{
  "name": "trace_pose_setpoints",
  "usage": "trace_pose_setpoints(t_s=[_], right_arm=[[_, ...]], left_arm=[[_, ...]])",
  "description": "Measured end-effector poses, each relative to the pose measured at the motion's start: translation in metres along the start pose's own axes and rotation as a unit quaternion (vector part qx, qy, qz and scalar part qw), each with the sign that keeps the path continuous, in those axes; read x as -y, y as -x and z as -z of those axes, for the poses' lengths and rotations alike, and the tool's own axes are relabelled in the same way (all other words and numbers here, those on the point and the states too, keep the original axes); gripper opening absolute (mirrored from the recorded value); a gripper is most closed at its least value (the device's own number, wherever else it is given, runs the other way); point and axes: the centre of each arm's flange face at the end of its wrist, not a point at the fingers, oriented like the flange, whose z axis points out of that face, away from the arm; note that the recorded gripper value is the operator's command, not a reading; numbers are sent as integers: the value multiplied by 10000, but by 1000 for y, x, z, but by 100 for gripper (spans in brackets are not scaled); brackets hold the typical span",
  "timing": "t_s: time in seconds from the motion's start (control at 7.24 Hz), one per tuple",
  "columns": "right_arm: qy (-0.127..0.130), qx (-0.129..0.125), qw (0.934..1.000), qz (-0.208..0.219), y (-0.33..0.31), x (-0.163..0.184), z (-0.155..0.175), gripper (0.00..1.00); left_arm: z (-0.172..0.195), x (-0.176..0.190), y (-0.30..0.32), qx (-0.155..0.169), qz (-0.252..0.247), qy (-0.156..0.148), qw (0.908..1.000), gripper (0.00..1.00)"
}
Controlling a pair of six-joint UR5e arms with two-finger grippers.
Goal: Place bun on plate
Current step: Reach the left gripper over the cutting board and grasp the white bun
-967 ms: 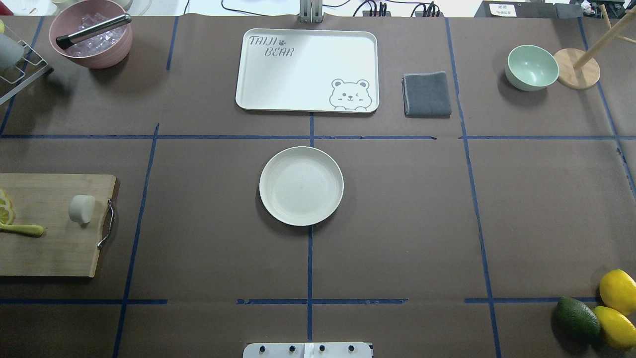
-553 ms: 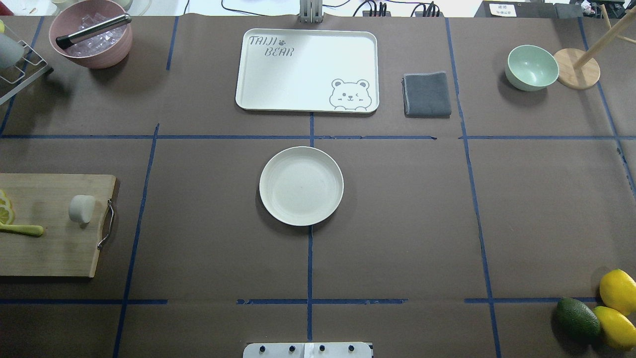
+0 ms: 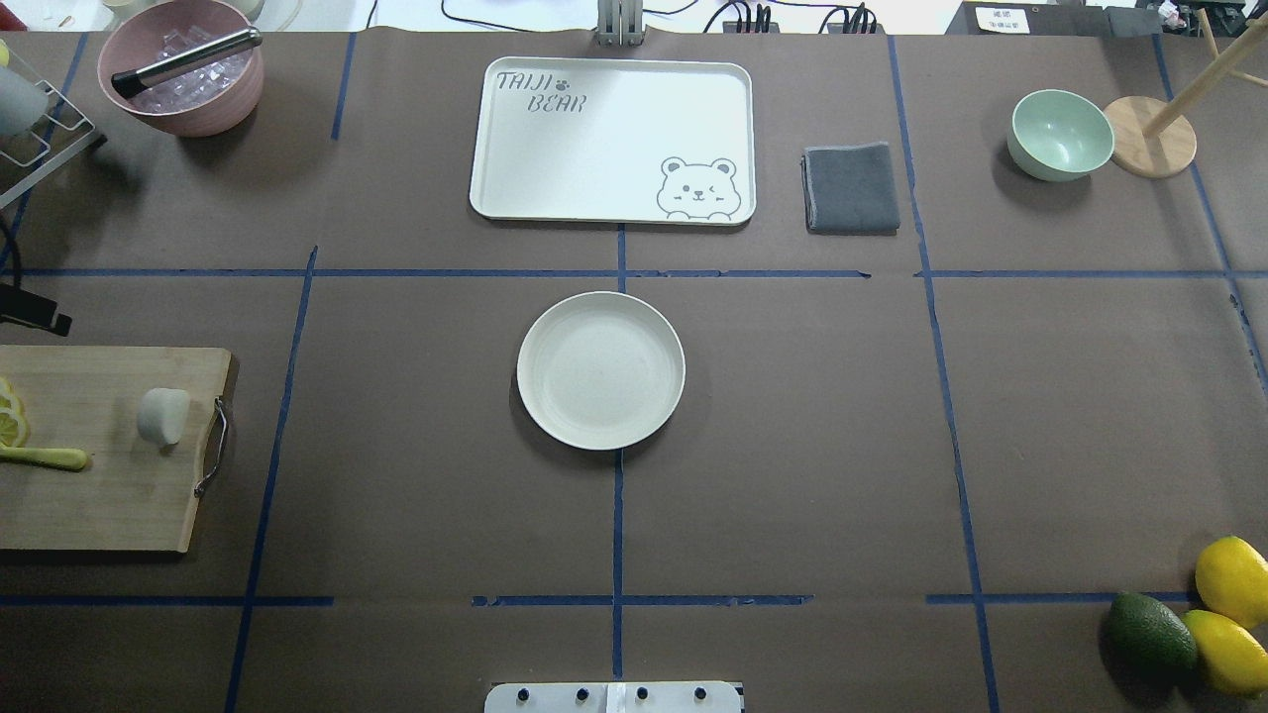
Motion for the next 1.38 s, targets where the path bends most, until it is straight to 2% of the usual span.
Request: trace_pose_setpoints(t_s=[0.41,0.83,0.97,1.24,1.38], right_arm=[[5,3,10000,-3,0,0,0,99],[15,2,10000,-1,-1,-1,-1,99],[16,4,10000,2,-1,-1,-2,99],[27,9,10000,-7,-2,-3,-3,99],[30,11,10000,-9,-2,-4,-3,99]], left_arm=[[-28,-35,-76,43,100,124,9999,100],[-50,-56,-99,59,-74,346,9994,100],[-55,-59,-100,75,-102,392,9992,91],[-64,-62,-101,149,-145,434,9988,61],[-69,-63,-100,213,-152,433,9987,55]])
